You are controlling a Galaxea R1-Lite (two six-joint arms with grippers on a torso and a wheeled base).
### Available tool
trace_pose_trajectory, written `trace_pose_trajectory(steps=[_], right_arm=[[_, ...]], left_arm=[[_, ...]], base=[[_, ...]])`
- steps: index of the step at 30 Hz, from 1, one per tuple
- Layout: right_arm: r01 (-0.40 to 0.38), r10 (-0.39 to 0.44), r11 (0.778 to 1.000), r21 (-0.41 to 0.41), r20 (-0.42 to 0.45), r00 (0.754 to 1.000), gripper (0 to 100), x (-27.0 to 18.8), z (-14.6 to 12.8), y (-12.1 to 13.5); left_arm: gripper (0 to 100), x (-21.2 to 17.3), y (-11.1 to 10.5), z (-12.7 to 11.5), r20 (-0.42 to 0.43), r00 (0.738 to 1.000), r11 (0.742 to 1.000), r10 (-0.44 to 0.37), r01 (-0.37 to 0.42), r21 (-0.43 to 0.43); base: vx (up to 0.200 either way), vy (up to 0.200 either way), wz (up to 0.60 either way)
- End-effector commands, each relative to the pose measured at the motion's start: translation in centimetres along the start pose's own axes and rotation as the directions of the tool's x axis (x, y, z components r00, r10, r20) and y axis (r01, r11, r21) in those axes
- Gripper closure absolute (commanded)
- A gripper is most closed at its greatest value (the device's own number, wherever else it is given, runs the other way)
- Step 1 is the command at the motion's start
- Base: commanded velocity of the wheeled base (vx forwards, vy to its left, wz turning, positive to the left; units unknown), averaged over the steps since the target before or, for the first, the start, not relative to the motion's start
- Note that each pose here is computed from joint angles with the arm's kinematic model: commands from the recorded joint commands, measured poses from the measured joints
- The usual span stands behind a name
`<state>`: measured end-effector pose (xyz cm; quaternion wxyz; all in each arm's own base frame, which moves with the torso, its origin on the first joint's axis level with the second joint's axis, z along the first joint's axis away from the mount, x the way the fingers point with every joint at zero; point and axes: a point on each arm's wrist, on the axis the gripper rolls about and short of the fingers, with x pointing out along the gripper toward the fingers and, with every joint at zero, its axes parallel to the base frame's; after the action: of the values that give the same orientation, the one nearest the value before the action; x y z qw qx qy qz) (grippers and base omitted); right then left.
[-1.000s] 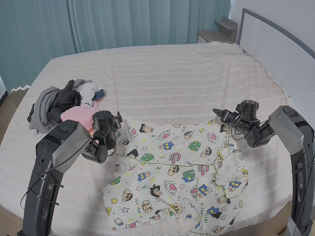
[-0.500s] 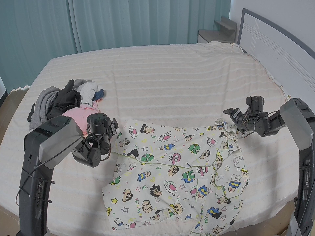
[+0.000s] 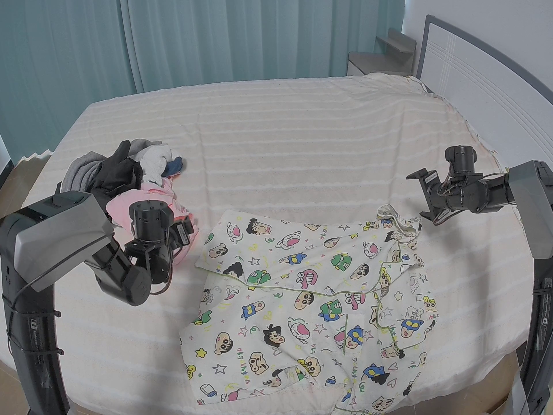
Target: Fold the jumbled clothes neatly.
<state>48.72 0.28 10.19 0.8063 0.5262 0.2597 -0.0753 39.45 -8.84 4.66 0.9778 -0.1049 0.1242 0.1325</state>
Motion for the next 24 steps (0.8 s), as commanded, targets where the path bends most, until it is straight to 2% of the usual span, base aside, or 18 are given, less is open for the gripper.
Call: trace_pose_trajectory(steps=[1,4,7,12,16,21,24], right_arm=[[0.117,-0.123,0.991,-0.065,-0.084,0.989,0,-0.7,-2.3,-2.9],[0.119,-0.124,0.991,-0.062,-0.095,0.988,0,-1.2,-2.6,-2.8],[0.079,-0.082,0.997,-0.028,-0.155,0.984,0,-2.4,-4.5,-1.1],[0.036,-0.029,0.999,0.033,-0.183,0.983,0,-2.9,-6.3,1.2],[0.029,-0.021,0.999,0.034,-0.203,0.979,0,-2.7,-7.5,1.7],[0.053,-0.045,0.998,0.034,-0.212,0.976,0,-1.2,-8.4,0.6],[0.045,-0.04,0.999,0.026,-0.151,0.988,0,0.9,-8.7,-0.8]], left_arm=[[0,-6.0,0.8,-0.5,-0.109,0.99,0.993,-0.089,0.079,-0.088],[0,-7.4,0.9,-0.8,-0.138,0.984,0.987,-0.113,0.095,-0.128],[0,-10.7,1.2,-1.4,-0.201,0.961,0.962,-0.188,0.139,-0.236],[0,-12.9,1.2,-1.1,-0.223,0.939,0.909,-0.263,0.163,-0.383],[0,-14.0,1.7,-0.8,-0.222,0.934,0.884,-0.279,0.16,-0.438],[0,-14.5,2.2,-0.6,-0.22,0.935,0.873,-0.278,0.151,-0.463],[0,-14.9,2.4,-0.5,-0.204,0.938,0.868,-0.281,0.158,-0.47]], base=[[0.0,0.0,0.0],[0.0,0.0,0.0],[0.0,0.0,0.0],[0.0,0.0,0.0],[0.0,0.0,0.0],[0.0,0.0,0.0],[0.0,0.0,0.0]])
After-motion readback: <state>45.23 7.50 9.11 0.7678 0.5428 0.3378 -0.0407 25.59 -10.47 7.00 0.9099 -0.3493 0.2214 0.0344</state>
